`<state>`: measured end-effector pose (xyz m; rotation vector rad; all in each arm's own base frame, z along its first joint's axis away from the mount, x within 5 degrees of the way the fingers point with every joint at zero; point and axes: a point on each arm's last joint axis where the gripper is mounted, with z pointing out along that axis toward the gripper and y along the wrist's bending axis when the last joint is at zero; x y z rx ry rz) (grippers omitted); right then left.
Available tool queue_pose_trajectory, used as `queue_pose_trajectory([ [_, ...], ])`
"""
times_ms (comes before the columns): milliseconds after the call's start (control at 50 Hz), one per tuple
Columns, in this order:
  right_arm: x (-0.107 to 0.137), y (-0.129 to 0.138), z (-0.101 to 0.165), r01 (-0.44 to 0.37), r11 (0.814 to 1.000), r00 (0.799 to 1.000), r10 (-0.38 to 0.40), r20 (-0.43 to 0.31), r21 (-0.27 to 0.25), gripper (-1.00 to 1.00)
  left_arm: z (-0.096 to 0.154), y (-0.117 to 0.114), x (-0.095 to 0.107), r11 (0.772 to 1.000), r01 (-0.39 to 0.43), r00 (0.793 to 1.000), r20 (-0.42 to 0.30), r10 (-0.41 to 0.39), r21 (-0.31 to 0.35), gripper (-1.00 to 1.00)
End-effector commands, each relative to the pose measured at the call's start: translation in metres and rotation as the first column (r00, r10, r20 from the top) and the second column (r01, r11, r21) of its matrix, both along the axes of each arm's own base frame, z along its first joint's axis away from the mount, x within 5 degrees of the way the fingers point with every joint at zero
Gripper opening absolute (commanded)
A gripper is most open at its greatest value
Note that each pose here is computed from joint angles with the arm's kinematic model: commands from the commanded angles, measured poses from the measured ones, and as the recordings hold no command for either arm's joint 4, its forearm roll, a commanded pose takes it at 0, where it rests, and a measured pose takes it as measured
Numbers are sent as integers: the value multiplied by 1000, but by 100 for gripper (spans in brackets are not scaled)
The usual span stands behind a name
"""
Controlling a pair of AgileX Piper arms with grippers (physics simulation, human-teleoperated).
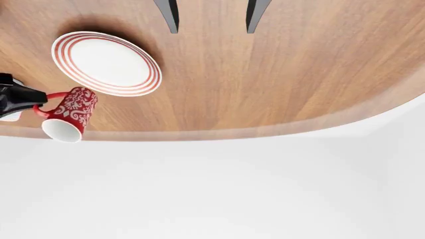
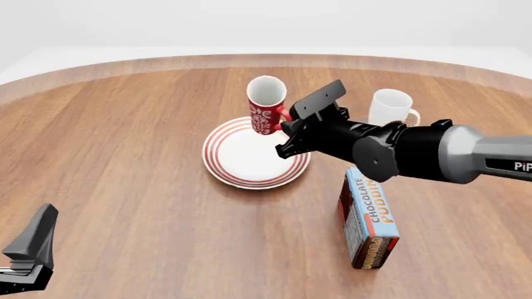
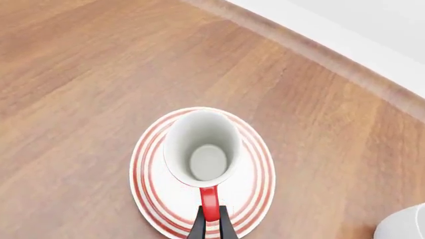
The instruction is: Pick up the red mug and put it on the plate
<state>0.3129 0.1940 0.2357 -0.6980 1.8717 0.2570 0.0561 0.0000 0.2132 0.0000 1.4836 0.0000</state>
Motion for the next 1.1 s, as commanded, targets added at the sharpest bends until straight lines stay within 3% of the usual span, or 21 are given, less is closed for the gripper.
queue_pose_trajectory([
  [20,9,3,-9,19,1000,1000,-19,-18,20,-100,0,0,0,1000,0,1000,0,0,0,100],
  [1100,47,15,-44,54,998,997,-53,-64,16,-100,0,0,0,1000,0,1000,0,0,0,100],
])
